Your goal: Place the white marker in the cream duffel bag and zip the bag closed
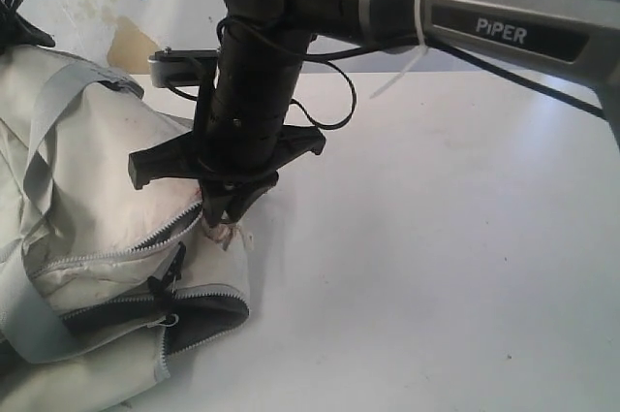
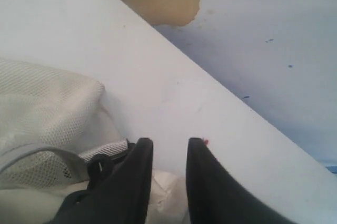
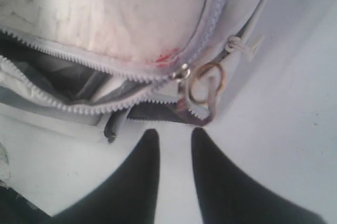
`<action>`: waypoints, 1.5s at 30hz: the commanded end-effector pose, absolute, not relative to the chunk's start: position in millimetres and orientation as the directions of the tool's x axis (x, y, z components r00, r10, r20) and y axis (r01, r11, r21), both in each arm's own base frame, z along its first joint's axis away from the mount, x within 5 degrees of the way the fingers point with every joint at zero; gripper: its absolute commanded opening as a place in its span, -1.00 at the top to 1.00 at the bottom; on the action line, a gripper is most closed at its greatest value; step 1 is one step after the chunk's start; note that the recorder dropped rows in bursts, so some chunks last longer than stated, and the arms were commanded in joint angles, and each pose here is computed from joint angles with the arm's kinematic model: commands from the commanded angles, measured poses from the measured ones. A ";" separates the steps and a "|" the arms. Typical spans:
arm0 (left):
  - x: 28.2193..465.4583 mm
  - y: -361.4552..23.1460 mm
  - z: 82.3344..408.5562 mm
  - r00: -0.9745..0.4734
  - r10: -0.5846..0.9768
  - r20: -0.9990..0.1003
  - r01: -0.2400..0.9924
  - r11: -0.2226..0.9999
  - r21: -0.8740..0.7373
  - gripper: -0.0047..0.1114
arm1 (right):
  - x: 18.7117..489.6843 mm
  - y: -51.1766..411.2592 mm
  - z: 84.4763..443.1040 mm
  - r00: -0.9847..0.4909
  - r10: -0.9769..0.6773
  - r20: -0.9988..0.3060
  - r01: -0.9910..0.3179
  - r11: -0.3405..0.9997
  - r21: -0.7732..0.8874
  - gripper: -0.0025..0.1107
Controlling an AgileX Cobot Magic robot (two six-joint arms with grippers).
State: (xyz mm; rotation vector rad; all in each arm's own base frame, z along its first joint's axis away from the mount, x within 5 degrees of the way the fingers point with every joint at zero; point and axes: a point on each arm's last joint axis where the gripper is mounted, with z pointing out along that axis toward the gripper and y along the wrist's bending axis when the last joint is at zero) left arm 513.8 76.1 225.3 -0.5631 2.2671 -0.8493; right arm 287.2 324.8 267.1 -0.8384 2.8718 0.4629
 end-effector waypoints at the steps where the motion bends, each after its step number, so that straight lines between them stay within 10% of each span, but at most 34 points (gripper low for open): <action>1: 514.4 80.4 236.3 -0.681 -0.533 -0.503 -0.086 0.740 -0.667 0.92 | 284.8 324.0 271.5 -0.838 -0.507 -0.200 -0.544 0.799 0.255 0.02; 10: 512.2 77.7 241.0 -0.702 -0.463 -0.541 -0.026 0.776 -0.630 0.04 | 295.8 320.0 282.9 -0.847 -0.472 -0.245 -0.528 0.803 0.276 -0.23; 23: 499.2 73.4 311.8 -0.604 -0.334 -0.723 0.150 0.844 -0.514 -0.30 | 328.6 285.2 289.3 -0.868 -0.432 -0.244 -0.496 0.755 0.428 -0.23; 45: 422.2 3.2 382.6 -0.800 0.104 -0.591 0.214 0.970 -0.119 0.10 | 380.8 239.3 268.1 -0.861 -0.406 -0.306 -0.507 0.638 0.579 -0.23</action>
